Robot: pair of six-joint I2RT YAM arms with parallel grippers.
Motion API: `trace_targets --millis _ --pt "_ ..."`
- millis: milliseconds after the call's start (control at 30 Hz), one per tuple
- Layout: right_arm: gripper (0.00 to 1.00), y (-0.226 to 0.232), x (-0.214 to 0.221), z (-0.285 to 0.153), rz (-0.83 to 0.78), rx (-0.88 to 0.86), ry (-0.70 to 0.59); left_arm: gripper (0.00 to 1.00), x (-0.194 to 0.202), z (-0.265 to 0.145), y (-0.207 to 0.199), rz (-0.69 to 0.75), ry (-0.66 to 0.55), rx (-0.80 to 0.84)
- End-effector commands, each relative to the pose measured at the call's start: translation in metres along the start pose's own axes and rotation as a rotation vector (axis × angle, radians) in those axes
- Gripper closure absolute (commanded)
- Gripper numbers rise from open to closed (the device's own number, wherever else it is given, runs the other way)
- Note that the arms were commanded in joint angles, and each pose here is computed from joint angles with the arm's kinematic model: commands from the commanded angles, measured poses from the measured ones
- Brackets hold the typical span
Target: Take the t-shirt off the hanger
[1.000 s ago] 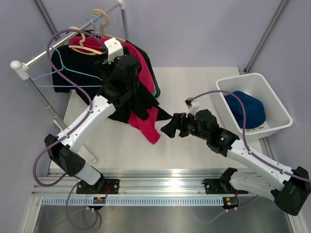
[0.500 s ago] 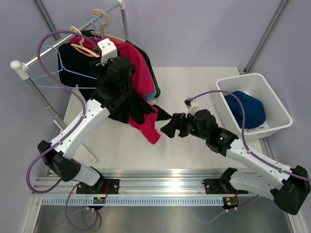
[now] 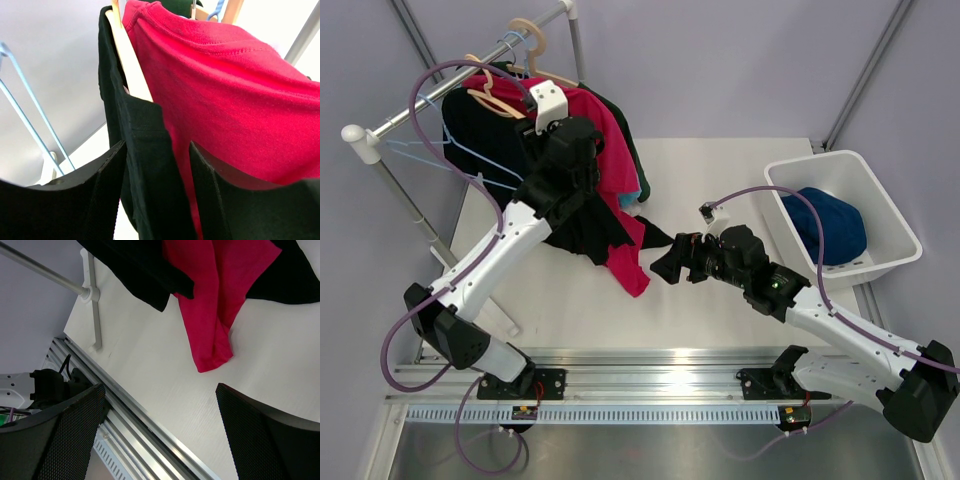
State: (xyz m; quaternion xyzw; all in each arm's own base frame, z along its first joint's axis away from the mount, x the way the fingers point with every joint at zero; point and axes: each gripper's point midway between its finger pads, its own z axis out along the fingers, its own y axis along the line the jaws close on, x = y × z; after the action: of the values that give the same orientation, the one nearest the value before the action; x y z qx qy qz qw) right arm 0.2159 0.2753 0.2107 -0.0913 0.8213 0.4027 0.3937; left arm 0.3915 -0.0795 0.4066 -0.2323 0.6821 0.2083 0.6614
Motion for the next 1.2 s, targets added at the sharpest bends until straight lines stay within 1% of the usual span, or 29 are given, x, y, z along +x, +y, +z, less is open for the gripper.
trace_targets --millis 0,133,200,233,333,433,467,533,567,667,800,900,1000,1067,1167 --pt "0.01 0.017 -0.011 -0.004 -0.013 -0.06 -0.027 0.42 -0.01 0.003 0.005 -0.027 -0.02 -0.048" --pt "0.0 0.018 -0.01 -0.003 -0.01 -0.061 -0.023 0.42 -0.007 0.003 0.006 -0.026 -0.018 -0.051" --pt "0.0 0.017 -0.01 -0.003 -0.011 -0.061 -0.023 0.44 -0.005 0.003 0.004 -0.021 -0.017 -0.051" --pt "0.01 0.017 -0.011 -0.003 -0.011 -0.061 -0.025 0.54 -0.003 0.004 0.002 -0.014 -0.015 -0.05" --pt "0.01 0.018 -0.011 -0.003 -0.01 -0.063 -0.023 0.7 0.0 0.005 -0.001 -0.004 -0.011 -0.043" --pt "0.01 0.018 -0.011 -0.004 -0.008 -0.064 -0.024 0.77 -0.002 0.004 -0.001 -0.003 -0.011 -0.037" --pt "0.01 0.018 -0.011 -0.003 -0.01 -0.062 -0.024 0.85 -0.004 0.004 0.0 0.004 -0.011 -0.037" --pt "0.01 0.018 -0.011 -0.003 -0.008 -0.062 -0.024 0.92 -0.008 0.003 0.004 0.014 -0.015 -0.046" --pt "0.01 0.017 -0.01 -0.003 -0.008 -0.06 -0.021 1.0 -0.011 0.002 0.01 0.037 -0.018 -0.067" --pt "0.01 0.017 -0.01 -0.002 -0.009 -0.059 -0.02 1.0 -0.021 0.0 0.02 0.056 -0.025 -0.096" --pt "0.01 0.016 -0.009 -0.001 -0.008 -0.054 -0.016 1.0 -0.038 -0.008 0.037 0.008 -0.04 -0.09" --pt "0.0 0.016 -0.009 0.001 -0.008 -0.054 -0.013 1.0 -0.061 -0.018 0.054 -0.057 -0.058 -0.072" --pt "0.0 0.015 -0.008 0.002 -0.007 -0.049 -0.011 1.0 -0.072 -0.026 0.061 -0.053 -0.068 -0.037" --pt "0.0 0.015 -0.007 0.002 -0.005 -0.048 -0.004 1.0 -0.08 -0.034 0.066 -0.06 -0.077 0.015" --pt "0.0 0.021 -0.007 -0.001 -0.002 -0.082 -0.004 1.0 -0.087 -0.041 0.074 -0.072 -0.088 0.057"
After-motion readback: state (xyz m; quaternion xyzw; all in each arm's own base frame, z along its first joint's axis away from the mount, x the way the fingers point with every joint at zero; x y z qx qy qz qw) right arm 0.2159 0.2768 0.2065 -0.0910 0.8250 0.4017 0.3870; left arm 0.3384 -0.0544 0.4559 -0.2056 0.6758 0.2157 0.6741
